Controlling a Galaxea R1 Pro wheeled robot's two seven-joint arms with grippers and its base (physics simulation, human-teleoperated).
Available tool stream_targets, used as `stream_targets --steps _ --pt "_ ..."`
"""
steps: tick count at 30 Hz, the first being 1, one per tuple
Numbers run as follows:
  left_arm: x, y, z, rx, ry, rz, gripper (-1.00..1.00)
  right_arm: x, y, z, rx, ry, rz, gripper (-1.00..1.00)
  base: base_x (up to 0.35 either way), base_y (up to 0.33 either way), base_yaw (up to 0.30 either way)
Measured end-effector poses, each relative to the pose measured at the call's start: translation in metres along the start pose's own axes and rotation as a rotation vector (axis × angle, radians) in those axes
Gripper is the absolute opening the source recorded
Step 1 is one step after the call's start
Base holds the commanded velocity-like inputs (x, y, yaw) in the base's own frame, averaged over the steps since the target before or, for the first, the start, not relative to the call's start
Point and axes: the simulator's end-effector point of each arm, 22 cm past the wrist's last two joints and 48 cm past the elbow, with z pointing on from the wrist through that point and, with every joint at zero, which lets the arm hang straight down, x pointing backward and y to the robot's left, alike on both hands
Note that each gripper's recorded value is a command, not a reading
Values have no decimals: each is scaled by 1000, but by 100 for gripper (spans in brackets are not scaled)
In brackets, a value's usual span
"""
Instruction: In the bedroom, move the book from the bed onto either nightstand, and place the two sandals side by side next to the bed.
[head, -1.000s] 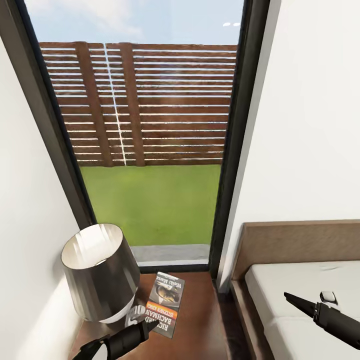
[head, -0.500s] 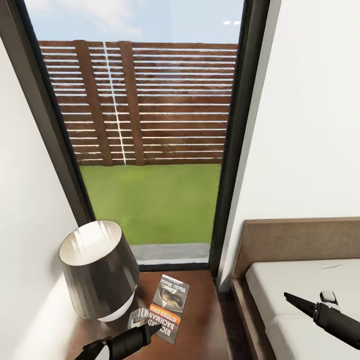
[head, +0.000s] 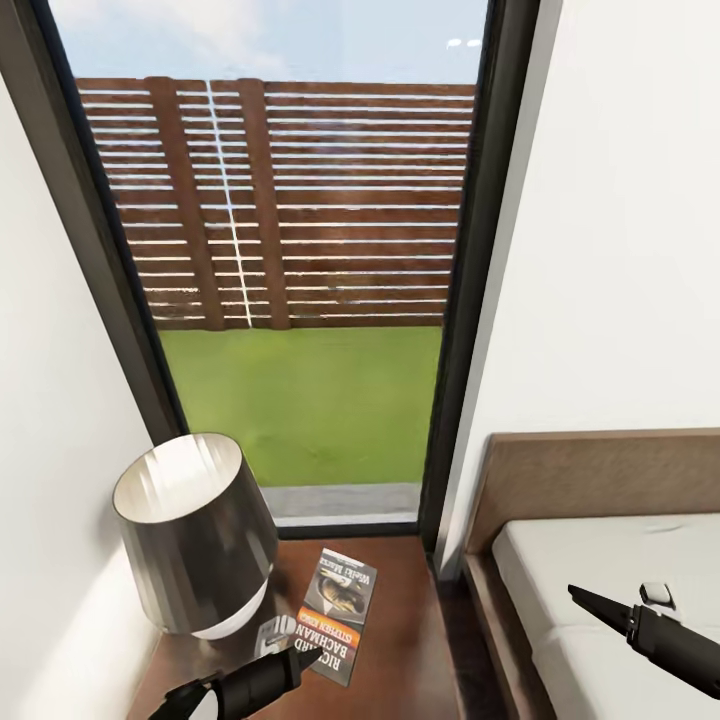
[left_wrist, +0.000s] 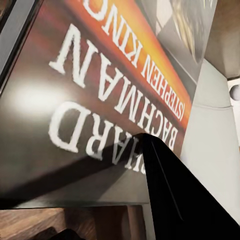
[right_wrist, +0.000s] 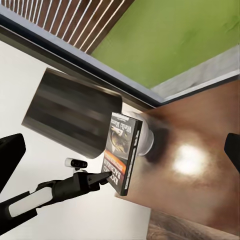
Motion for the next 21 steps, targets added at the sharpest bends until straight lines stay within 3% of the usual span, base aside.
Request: stream_targets --steps 11,17,21 --pt "-1 5 0 -7 -4 -7 -100 2 -3 1 -1 -1 0 100 0 0 0" --pt "-15 15 -7 -28 -49 -63 -100 2 -2 1 -2 -1 -1 100 0 0 0" --pt "-29 40 -16 -116 -103 -111 -100 2 -2 1 -1 0 0 100 0 0 0"
